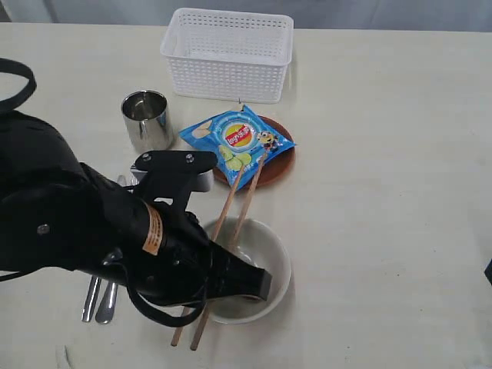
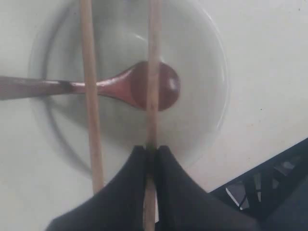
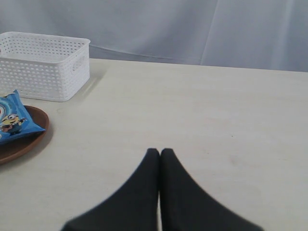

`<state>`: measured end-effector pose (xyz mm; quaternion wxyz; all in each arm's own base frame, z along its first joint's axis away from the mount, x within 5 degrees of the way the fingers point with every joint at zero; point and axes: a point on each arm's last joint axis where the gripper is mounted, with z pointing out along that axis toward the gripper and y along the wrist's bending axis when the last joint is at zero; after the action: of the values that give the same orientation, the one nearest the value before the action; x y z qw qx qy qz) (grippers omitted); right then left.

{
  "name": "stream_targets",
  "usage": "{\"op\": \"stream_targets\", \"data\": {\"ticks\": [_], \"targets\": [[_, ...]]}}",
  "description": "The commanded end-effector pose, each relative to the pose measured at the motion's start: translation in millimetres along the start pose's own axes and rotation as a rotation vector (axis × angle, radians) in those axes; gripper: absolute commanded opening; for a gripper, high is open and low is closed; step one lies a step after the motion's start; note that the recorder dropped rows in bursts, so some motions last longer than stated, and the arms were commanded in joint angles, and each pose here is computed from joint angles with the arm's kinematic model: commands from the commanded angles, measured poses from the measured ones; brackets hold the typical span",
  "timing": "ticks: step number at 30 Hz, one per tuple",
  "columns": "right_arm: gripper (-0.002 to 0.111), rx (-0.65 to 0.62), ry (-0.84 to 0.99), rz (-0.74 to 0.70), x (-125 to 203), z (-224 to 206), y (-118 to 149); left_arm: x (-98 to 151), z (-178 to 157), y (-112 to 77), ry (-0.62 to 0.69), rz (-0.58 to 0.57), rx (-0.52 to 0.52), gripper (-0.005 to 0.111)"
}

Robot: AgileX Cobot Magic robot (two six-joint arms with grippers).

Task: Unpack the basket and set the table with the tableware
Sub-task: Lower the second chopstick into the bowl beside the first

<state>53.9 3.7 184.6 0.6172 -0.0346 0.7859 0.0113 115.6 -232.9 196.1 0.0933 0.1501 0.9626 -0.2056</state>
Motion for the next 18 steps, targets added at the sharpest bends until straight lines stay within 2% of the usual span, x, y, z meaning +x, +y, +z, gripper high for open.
{"op": "stream_targets", "data": {"ticks": [1,6,10,18], "targets": [[0.000,0.002,-0.003,-0.002,0.7,0.0,-0.1,-0.2,2.0,-0.7,0.001,0.005,-0.008,0.000],[0.000,0.002,-0.003,-0.002,0.7,0.0,-0.1,0.4,14.8,1.2,0.030,-0.009,-0.034,0.000],[0.000,0.002,-0.003,-0.002,0.7,0.0,-0.1,-4.2,14.2,-1.9,-0.021,-0.005,0.001,0.000],[0.000,0.002,-0.003,-0.002,0.7,0.0,-0.1,-1.5,14.2,0.3,0.009,0.001,-0.023,0.000]]}}
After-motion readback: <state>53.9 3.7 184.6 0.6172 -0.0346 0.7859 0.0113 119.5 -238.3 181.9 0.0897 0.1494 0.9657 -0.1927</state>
